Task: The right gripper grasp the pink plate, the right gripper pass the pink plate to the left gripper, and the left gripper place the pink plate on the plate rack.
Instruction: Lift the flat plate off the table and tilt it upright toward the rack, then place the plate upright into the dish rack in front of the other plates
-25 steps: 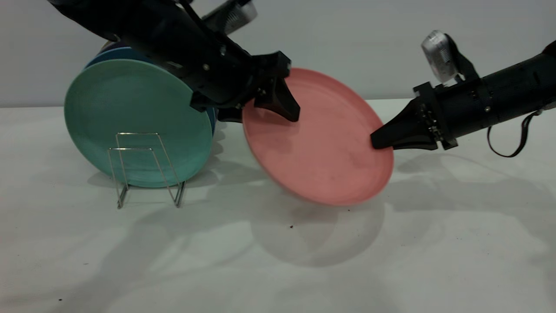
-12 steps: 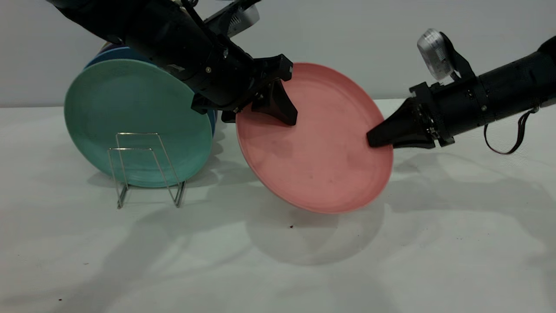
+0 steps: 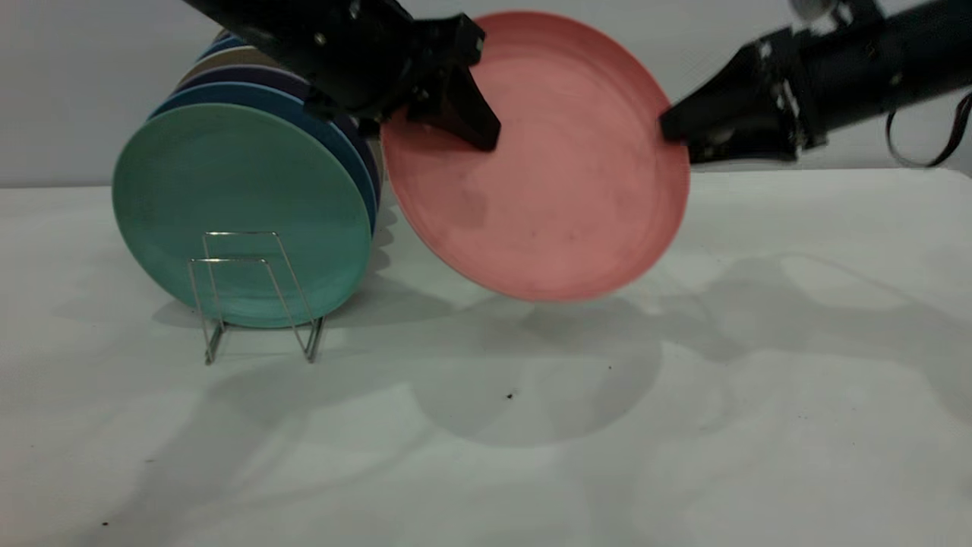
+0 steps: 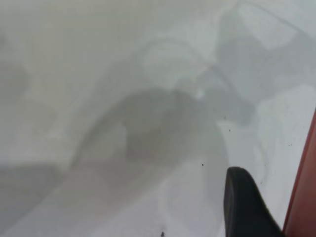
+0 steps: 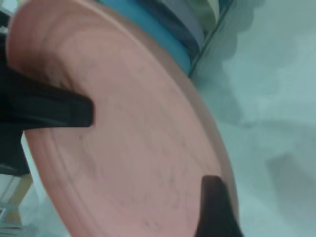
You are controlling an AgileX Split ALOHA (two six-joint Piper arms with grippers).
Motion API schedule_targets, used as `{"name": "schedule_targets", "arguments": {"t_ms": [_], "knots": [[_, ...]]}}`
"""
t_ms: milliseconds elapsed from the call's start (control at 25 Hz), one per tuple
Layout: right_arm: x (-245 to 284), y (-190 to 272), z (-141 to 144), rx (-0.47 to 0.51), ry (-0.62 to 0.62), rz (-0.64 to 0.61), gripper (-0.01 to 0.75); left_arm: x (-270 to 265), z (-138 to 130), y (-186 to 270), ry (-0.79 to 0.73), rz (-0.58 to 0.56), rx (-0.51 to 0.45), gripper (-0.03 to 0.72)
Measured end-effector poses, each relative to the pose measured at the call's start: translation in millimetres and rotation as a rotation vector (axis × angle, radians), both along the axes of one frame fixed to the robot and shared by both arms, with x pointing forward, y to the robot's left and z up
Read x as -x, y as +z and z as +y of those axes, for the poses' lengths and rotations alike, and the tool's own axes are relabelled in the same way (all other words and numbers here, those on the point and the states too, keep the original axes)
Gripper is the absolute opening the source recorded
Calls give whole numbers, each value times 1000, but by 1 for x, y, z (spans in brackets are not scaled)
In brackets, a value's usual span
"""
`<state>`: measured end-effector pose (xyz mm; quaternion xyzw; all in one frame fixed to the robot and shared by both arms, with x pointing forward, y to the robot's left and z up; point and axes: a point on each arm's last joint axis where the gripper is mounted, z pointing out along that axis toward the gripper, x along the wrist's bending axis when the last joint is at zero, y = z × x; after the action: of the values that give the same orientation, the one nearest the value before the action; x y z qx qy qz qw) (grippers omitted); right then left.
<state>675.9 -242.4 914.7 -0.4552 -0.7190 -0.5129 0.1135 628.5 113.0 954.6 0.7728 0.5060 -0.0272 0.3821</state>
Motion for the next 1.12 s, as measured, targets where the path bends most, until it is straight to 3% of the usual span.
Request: {"name": "schedule_targets", "arguments": {"t_ms": [280, 520, 720, 800, 1000, 1120], "knots": [[1, 21, -6, -9, -19, -31, 506, 11, 4, 23, -129, -62, -53, 311], [9, 59, -28, -56, -26, -74, 506, 21, 18, 57, -234, -205, -203, 311], [25, 119, -50, -44, -74, -180, 506, 27, 48, 91, -282, -343, -375, 311], [39, 148, -53, 0, -75, -215, 499, 29, 65, 105, -324, -421, -487, 311], [91, 209, -43, 217, -11, -259, 414, 39, 103, 138, -505, -614, -803, 311], [126, 234, -31, 325, -10, -247, 351, 41, 114, 145, -630, -684, -927, 311]]}}
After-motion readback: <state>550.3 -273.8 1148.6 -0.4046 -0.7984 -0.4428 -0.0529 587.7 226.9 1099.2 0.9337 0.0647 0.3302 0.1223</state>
